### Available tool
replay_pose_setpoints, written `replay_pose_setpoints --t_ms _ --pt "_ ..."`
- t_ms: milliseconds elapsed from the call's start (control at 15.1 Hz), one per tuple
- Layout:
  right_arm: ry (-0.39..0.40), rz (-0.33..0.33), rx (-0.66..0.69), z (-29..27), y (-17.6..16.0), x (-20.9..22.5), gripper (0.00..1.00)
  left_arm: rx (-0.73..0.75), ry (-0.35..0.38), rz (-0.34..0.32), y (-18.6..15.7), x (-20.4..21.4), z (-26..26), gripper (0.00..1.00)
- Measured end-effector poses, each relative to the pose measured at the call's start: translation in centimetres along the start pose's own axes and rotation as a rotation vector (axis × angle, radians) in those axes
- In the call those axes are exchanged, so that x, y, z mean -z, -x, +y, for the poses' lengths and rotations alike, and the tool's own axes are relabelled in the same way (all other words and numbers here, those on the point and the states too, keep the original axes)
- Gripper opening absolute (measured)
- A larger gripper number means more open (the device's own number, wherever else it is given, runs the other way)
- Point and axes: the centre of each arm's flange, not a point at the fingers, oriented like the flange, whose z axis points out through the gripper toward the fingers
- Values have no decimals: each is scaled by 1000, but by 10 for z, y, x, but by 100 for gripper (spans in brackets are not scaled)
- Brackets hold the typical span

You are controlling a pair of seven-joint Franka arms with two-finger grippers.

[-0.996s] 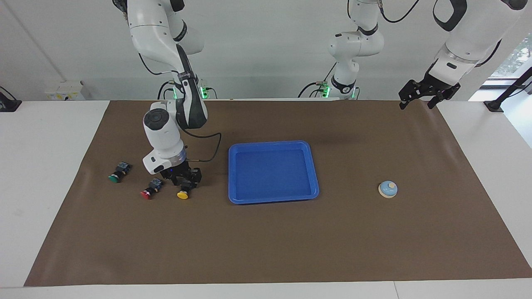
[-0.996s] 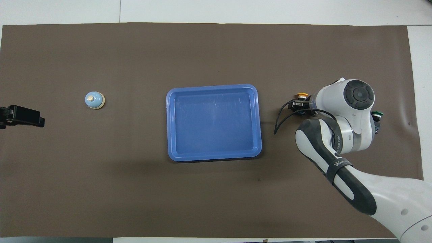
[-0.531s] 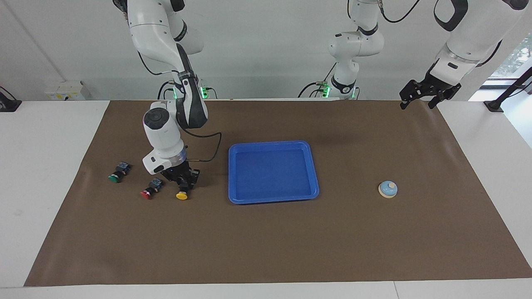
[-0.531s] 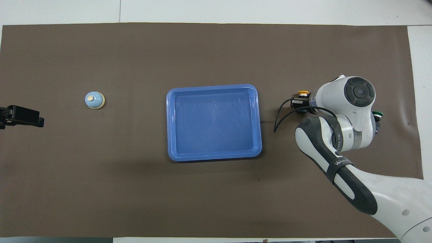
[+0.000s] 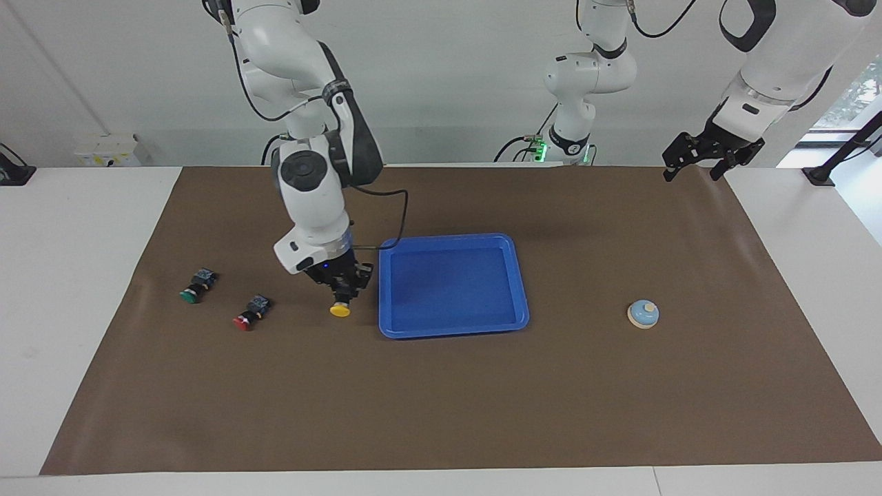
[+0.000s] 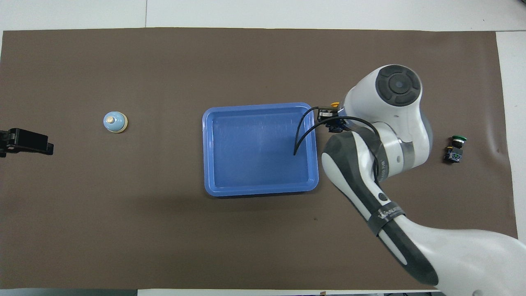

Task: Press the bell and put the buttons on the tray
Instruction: 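Carry the yellow button into the blue tray and release it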

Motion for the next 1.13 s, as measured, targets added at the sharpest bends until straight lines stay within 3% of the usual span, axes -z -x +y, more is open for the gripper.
replay_pose_setpoints --t_ms 199,398,664,1128 --pt "-19 -12 20 -57 37 -6 41 0 0 0 0 0 0 100" --pt "-24 -10 34 -89 59 -39 41 0 0 0 0 0 0 100" --pt "-18 -9 28 -85 60 -77 41 0 0 0 0 0 0 100" --pt "-26 7 19 -76 63 -96 41 0 0 0 0 0 0 100"
